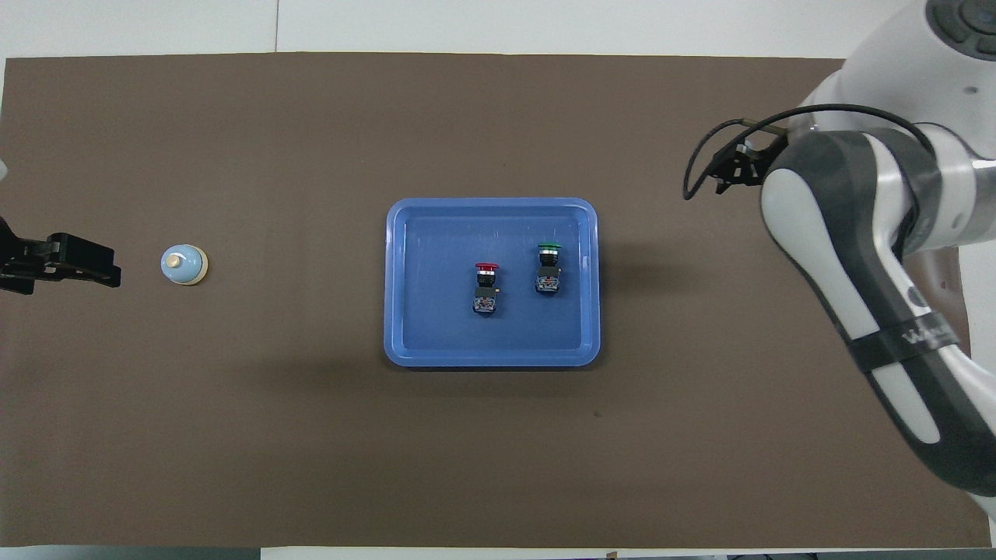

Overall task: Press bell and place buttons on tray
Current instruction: 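Withdraw the right gripper and grasp the yellow-capped button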

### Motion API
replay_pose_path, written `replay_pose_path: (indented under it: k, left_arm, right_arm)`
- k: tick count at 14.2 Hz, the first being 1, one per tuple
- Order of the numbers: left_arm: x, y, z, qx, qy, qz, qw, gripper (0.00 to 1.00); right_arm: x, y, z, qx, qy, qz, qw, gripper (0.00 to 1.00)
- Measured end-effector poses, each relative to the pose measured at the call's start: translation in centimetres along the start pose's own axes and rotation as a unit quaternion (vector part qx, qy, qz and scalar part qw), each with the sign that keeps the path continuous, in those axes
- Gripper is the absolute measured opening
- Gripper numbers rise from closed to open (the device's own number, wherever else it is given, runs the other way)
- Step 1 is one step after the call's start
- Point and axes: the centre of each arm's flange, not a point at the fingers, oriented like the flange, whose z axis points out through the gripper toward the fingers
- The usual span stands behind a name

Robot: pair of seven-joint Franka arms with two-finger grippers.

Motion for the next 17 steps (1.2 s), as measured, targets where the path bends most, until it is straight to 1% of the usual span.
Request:
replay_pose_path:
  k: [1, 2, 3, 5, 6, 8, 11, 12, 13, 14, 17]
  left_arm:
    - [0.0, 0.0, 0.0, 0.0, 0.0, 0.0, 1.0, 1.0]
    - [0.0, 0.0, 0.0, 0.0, 0.0, 0.0, 1.0, 1.0]
    - [0.0, 0.0, 0.0, 0.0, 0.0, 0.0, 1.0, 1.0]
    - [0.0, 0.0, 0.0, 0.0, 0.0, 0.0, 1.0, 1.0]
    - [0.0, 0.0, 0.0, 0.0, 0.0, 0.0, 1.0, 1.0]
    - [0.0, 0.0, 0.0, 0.0, 0.0, 0.0, 1.0, 1.0]
    - [0.0, 0.0, 0.0, 0.0, 0.0, 0.0, 1.0, 1.0]
    - [0.0, 0.0, 0.0, 0.0, 0.0, 0.0, 1.0, 1.0]
    - [0.0, 0.0, 0.0, 0.0, 0.0, 0.0, 1.0, 1.0]
    - [0.0, 0.0, 0.0, 0.0, 0.0, 0.0, 1.0, 1.0]
    - [0.0, 0.0, 0.0, 0.0, 0.0, 0.0, 1.0, 1.0]
  right_arm:
    - [1.1, 3.3, 1.4, -0.003, -0.003, -0.014, 1.0, 1.0]
    - [2.0, 6.5, 3.2, -0.002, 0.004, -0.026, 1.0, 1.0]
    - [2.5, 9.5, 5.4, -0.002, 0.017, -0.037, 0.999, 1.0]
    - [2.3, 14.4, 10.4, -0.006, 0.041, -0.048, 0.998, 1.0]
    - [2.0, 15.9, 12.2, -0.005, 0.048, -0.05, 0.998, 1.0]
    - [2.0, 17.4, 14.5, -0.003, 0.057, -0.049, 0.997, 1.0]
    - [2.1, 17.1, 15.8, -0.002, 0.056, -0.052, 0.997, 1.0]
    - [2.2, 17.3, 16.1, -0.002, 0.057, -0.05, 0.997, 0.91]
    - [2.1, 17.5, 16.4, -0.002, 0.055, -0.049, 0.997, 0.9]
    - [2.0, 17.6, 16.7, -0.002, 0.054, -0.047, 0.997, 0.82]
    - [1.8, 17.7, 17.0, -0.002, 0.051, -0.047, 0.998, 0.41]
